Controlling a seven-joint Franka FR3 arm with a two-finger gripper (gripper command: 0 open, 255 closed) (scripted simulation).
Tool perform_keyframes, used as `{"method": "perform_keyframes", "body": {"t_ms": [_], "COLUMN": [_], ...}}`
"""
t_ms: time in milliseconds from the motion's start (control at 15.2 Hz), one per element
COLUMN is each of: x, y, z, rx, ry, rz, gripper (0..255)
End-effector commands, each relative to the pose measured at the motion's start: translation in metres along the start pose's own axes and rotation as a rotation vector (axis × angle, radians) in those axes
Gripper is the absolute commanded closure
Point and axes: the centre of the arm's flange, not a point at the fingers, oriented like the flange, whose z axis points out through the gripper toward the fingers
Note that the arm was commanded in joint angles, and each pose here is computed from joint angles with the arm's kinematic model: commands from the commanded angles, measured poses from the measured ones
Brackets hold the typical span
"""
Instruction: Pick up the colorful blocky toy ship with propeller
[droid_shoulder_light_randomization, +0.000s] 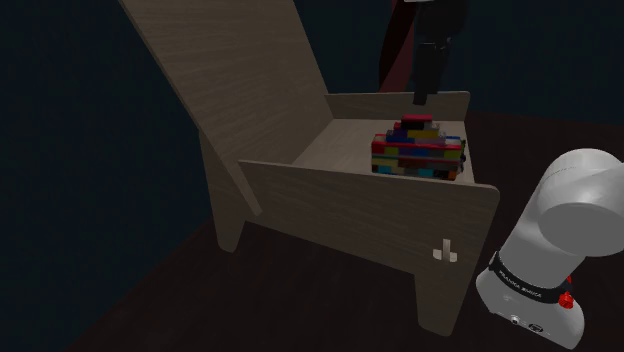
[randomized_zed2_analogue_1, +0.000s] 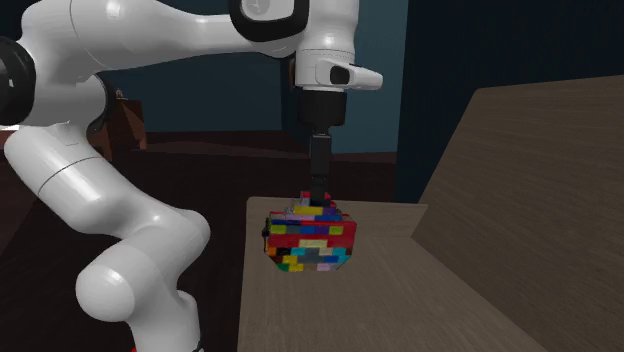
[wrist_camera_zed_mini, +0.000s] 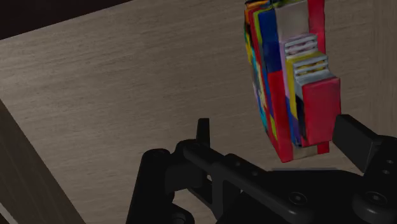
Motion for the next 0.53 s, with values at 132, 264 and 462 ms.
{"method": "perform_keyframes", "body": {"t_ms": [132, 264, 462], "x": [-0.026, -0.053, -0.057], "y": [-0.019, -0.035, -0.037], "z": [0.01, 0.023, 0.036], "rx": [-0.001, -0.001, -0.001], "ry": [0.07, 0.139, 0.151], "rz": [-0.084, -0.168, -0.182], "gripper": [0, 0, 0]}}
